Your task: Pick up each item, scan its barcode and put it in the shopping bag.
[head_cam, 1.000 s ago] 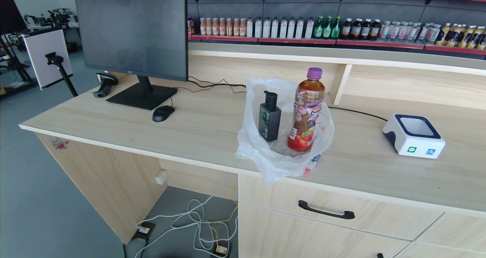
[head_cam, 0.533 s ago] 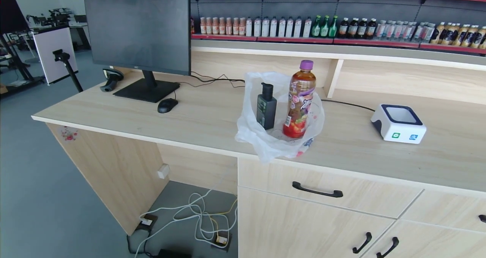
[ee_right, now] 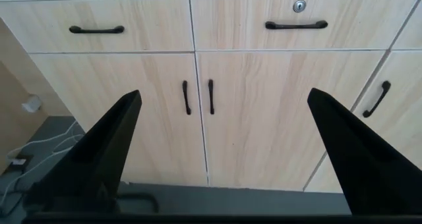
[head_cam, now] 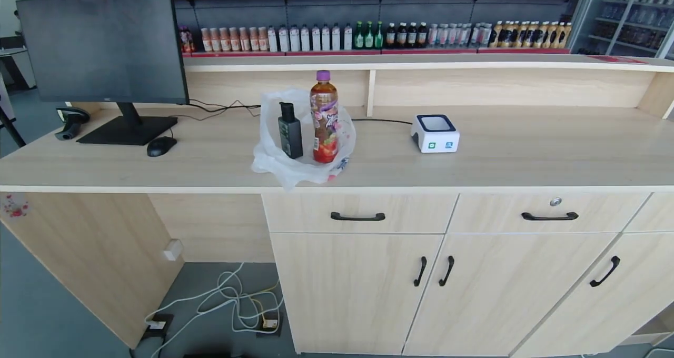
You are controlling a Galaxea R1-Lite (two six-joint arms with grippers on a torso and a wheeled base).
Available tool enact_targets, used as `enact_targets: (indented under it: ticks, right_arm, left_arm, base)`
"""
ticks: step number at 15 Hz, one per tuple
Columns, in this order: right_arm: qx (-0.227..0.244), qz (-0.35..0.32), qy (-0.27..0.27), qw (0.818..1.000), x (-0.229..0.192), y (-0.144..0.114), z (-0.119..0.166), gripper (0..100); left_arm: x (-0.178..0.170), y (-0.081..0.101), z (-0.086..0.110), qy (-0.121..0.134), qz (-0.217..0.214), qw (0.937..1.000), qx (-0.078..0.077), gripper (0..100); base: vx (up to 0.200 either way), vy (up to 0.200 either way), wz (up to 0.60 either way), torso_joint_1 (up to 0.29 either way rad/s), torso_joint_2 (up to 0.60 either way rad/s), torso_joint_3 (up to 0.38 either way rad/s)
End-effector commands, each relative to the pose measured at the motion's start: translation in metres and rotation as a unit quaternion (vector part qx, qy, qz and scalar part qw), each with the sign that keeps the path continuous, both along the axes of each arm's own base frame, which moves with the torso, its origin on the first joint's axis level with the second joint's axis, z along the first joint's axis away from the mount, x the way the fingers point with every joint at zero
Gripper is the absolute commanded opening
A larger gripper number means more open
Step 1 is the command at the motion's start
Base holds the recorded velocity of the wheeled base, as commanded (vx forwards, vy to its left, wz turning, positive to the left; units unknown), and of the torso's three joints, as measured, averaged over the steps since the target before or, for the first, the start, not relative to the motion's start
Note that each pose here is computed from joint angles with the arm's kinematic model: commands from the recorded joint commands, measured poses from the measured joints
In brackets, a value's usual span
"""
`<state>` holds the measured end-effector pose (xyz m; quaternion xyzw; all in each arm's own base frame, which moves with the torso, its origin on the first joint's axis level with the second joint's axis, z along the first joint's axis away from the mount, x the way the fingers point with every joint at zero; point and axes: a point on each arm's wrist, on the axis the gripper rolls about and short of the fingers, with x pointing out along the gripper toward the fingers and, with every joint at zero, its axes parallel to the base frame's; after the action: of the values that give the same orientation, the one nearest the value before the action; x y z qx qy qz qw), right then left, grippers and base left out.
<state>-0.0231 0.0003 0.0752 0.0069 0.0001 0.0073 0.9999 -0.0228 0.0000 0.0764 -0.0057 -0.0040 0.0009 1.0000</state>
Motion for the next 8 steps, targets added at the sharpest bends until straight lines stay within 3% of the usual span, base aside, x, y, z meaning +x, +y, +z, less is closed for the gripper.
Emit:
enact_targets:
  ticks: [1,2,8]
  right_arm:
    - [0.000,0.000,0.002,1.000,0.0003,0.0000,0.0000,100]
    - [0.000,0.000,0.002,1.000,0.0003,0.0000,0.0000,100]
    - [0.000,0.000,0.002,1.000,0.0003,0.0000,0.0000,100]
  left_arm:
    - [0.0001,0.0000,-0.0001,0.001,0.001,1.0000,-0.001,100]
    - [0.0001,0.0000,-0.0001,0.001,0.001,1.0000,-0.001,100]
    - [0.0001,0.0000,-0.0001,0.001,0.001,1.0000,-0.001,100]
  base:
    - [0.000,0.000,0.00,0.000,0.00,0.000]
    - [0.000,0.000,0.00,0.000,0.00,0.000]
    - [0.000,-0.200,0.00,0.007,0.00,0.000]
